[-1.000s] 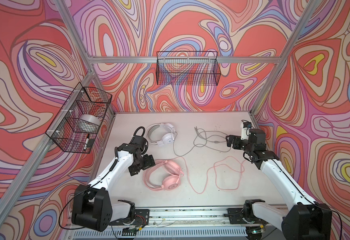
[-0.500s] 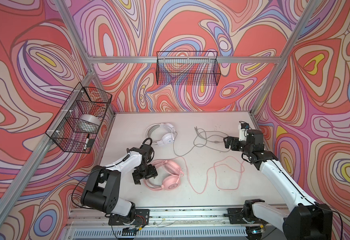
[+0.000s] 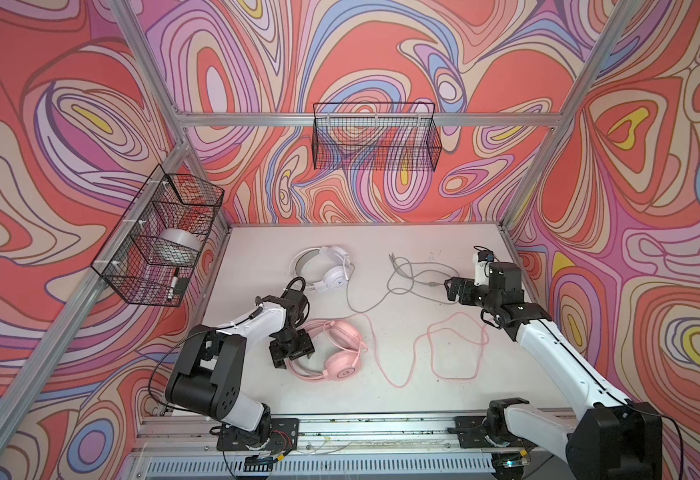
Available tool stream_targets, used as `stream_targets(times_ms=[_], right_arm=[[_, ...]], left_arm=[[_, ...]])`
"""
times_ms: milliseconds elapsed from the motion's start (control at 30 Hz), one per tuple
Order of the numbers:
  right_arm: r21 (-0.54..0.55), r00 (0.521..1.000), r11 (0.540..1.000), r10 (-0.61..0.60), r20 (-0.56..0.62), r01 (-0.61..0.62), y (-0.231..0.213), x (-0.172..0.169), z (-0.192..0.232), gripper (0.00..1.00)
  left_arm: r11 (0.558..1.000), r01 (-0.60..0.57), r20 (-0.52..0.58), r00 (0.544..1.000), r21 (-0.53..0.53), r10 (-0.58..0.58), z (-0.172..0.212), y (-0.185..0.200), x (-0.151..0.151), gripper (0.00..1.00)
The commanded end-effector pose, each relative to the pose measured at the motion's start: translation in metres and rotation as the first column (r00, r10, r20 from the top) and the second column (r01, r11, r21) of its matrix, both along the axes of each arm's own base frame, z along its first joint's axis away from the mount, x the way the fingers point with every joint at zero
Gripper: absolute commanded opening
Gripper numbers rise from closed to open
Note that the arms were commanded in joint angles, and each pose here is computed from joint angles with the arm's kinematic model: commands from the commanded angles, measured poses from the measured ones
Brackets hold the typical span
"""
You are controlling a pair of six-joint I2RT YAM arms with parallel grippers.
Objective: Wrap the headphones
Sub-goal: 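Lower the left gripper onto the pink headset headband while the right arm rises, then lift the pink headset with the left gripper while the right gripper reaches for its cable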
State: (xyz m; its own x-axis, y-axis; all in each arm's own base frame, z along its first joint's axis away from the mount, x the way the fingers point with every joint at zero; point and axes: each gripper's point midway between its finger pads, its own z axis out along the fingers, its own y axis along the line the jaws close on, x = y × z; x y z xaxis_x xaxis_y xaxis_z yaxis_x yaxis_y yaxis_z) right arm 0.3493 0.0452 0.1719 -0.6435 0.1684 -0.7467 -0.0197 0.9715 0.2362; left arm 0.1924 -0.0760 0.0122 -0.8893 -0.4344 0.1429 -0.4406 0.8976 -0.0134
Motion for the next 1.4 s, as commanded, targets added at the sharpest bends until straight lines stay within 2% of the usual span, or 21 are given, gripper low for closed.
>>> stream_targets(times_ms=[0, 100, 200, 433, 500, 633, 733, 1033, 1233, 1367], right_arm=[[-0.017, 1.000, 1.000, 0.010, -0.006, -0.010, 0.002, 0.004, -0.001, 0.99], [-0.014, 1.000, 1.000, 0.012, -0.005, -0.012, 0.004, 0.003, -0.002, 0.99], [-0.014, 1.000, 1.000, 0.019, -0.008, -0.019, 0.006, 0.001, -0.001, 0.98], [-0.036, 0.999, 0.998, 0.046, -0.025, -0.047, 0.009, 0.000, -0.004, 0.98], [-0.034, 0.998, 0.998, 0.057, -0.029, -0.058, 0.012, 0.002, -0.004, 0.98], [-0.032, 0.997, 0.997, 0.074, -0.035, -0.075, 0.018, 0.003, -0.003, 0.99], [-0.046, 0.995, 0.994, 0.095, -0.045, -0.097, 0.023, 0.000, -0.004, 0.98], [-0.078, 0.991, 0.989, 0.122, -0.055, -0.126, 0.031, 0.000, -0.006, 0.99], [-0.090, 0.981, 0.979, 0.178, -0.083, -0.185, 0.045, 0.001, -0.010, 0.99], [-0.058, 0.968, 0.968, 0.239, -0.080, -0.244, 0.059, 0.003, -0.005, 0.98]], left_arm=[[0.998, -0.018, -0.022, 1.000, 0.065, 0.020, -0.012, 0.011, -0.007, 0.64], [0.998, -0.010, -0.028, 1.000, 0.067, 0.012, -0.011, 0.012, -0.008, 0.55], [0.998, -0.008, -0.025, 1.000, 0.063, 0.010, -0.011, 0.011, -0.006, 0.51], [0.997, 0.020, -0.003, 1.000, 0.076, -0.020, -0.003, 0.012, 0.005, 0.26], [0.997, 0.017, -0.001, 1.000, 0.074, -0.017, -0.003, 0.011, 0.006, 0.22], [0.997, 0.030, -0.011, 0.999, 0.066, -0.030, -0.004, 0.009, 0.007, 0.07], [0.996, 0.051, -0.012, 0.999, 0.067, -0.050, -0.004, 0.009, 0.010, 0.01], [0.993, 0.115, 0.025, 0.993, 0.038, -0.116, 0.012, 0.005, 0.016, 0.00], [0.968, 0.227, 0.153, 0.966, -0.107, -0.209, 0.046, -0.024, 0.036, 0.00], [0.949, 0.288, 0.213, 0.942, -0.126, -0.258, 0.075, -0.031, 0.047, 0.00]])
